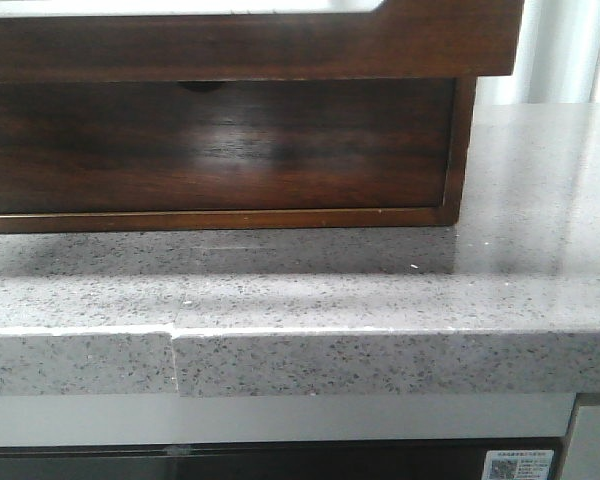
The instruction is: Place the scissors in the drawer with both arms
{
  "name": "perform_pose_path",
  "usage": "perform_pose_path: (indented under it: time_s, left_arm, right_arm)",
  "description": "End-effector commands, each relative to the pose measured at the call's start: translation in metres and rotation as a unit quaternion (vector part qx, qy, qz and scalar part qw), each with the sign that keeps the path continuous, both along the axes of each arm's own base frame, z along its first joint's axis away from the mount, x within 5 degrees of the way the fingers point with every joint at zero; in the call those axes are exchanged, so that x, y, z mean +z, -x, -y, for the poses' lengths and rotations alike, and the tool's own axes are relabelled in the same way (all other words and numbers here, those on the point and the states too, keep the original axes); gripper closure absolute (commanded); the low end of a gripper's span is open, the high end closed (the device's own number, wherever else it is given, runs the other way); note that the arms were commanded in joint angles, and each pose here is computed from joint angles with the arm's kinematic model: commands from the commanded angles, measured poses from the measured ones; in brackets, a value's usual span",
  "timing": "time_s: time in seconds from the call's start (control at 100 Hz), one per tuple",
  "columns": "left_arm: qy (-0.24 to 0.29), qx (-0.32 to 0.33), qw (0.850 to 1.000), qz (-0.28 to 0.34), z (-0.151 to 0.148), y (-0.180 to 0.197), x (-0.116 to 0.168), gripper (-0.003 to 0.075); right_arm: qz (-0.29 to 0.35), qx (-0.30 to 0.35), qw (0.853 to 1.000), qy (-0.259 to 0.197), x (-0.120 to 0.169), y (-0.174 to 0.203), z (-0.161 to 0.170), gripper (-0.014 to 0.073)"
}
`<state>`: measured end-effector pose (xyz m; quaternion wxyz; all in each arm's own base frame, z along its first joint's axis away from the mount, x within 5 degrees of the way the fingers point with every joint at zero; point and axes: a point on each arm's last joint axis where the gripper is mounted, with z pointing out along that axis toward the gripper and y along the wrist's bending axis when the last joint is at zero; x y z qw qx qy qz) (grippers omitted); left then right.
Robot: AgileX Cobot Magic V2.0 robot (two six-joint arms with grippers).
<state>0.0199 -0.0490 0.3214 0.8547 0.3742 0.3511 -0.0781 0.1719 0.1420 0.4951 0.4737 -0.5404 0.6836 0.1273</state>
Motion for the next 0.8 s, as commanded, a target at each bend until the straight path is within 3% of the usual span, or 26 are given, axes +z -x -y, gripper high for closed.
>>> perform_pose_path:
  time_s: [0.0, 0.17, 0.4, 0.79]
  left_arm:
    - [0.035, -0.020, 0.999, -0.019, -0.003, 0.004, 0.004, 0.0742]
    - [0.078, -0.039, 0.993, -0.086, -0.006, 0.003, -0.006, 0.0742]
    - [0.071, -0.033, 0.988, -0.135, -0.003, -0.006, -0.033, 0.0742]
    - [0.109, -0.058, 0.967, -0.221, -0.001, -0.013, -0.059, 0.0742]
  right_arm:
    - [0.042, -0.011, 0.997, -0.058, 0.026, 0.020, 0.012, 0.0655]
    - [0.060, -0.017, 0.994, -0.084, 0.036, 0.045, 0.028, 0.0636]
    - [0.089, -0.023, 0.990, -0.109, 0.032, 0.078, 0.050, 0.0636]
    - [0.165, -0.071, 0.964, -0.195, -0.032, 0.125, 0.089, 0.0636]
